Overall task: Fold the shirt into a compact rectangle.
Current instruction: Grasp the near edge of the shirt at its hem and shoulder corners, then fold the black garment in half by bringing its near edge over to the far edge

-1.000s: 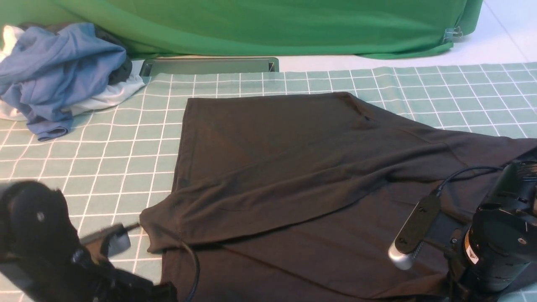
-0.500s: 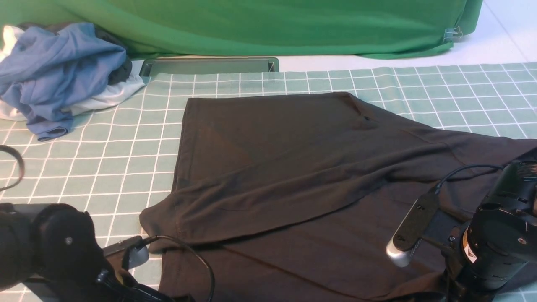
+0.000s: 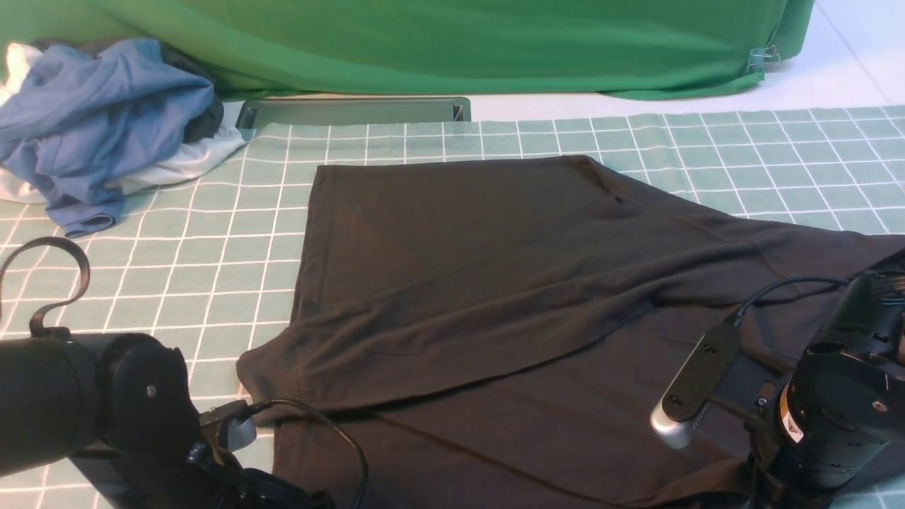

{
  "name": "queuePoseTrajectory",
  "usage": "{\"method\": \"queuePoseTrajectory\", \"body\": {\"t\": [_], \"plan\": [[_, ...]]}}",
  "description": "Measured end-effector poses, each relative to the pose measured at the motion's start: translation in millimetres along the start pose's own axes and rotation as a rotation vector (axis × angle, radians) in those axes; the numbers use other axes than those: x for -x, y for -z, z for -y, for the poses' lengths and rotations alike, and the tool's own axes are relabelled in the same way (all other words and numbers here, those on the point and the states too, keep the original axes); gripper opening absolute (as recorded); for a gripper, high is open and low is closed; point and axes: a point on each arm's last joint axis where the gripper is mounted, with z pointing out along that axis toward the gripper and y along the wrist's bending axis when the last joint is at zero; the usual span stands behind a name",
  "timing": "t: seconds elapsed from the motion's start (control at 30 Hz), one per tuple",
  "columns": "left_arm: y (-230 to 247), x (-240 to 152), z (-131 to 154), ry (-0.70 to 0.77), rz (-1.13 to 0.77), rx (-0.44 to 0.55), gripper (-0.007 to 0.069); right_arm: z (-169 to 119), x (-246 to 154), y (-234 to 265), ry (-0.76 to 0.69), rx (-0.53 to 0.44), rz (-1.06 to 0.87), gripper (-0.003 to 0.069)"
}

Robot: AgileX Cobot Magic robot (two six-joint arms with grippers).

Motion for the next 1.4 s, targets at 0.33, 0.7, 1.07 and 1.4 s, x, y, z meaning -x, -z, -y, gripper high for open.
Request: {"method": "queuePoseTrajectory", "body": {"t": [0.33,0.7,1.07,1.4], "plan": [[18,3,5,-0.035,0.121,-0.05,0.003,1,0,4,-0.04,0.0,-0.038,0.0064],[90,51,12,0.051,0.354,-0.191,0.003,19,31,41,-0.141,-0.018,0.067,0.0064],[123,125,8,0.12,0.465,-0.272,0.003,94,87,38,-0.295,-0.052,0.208,0.0064],[127,231,18,0.159,0.54,-0.297,0.003,155,153,6,-0.378,-0.086,0.283,0.0064]]}}
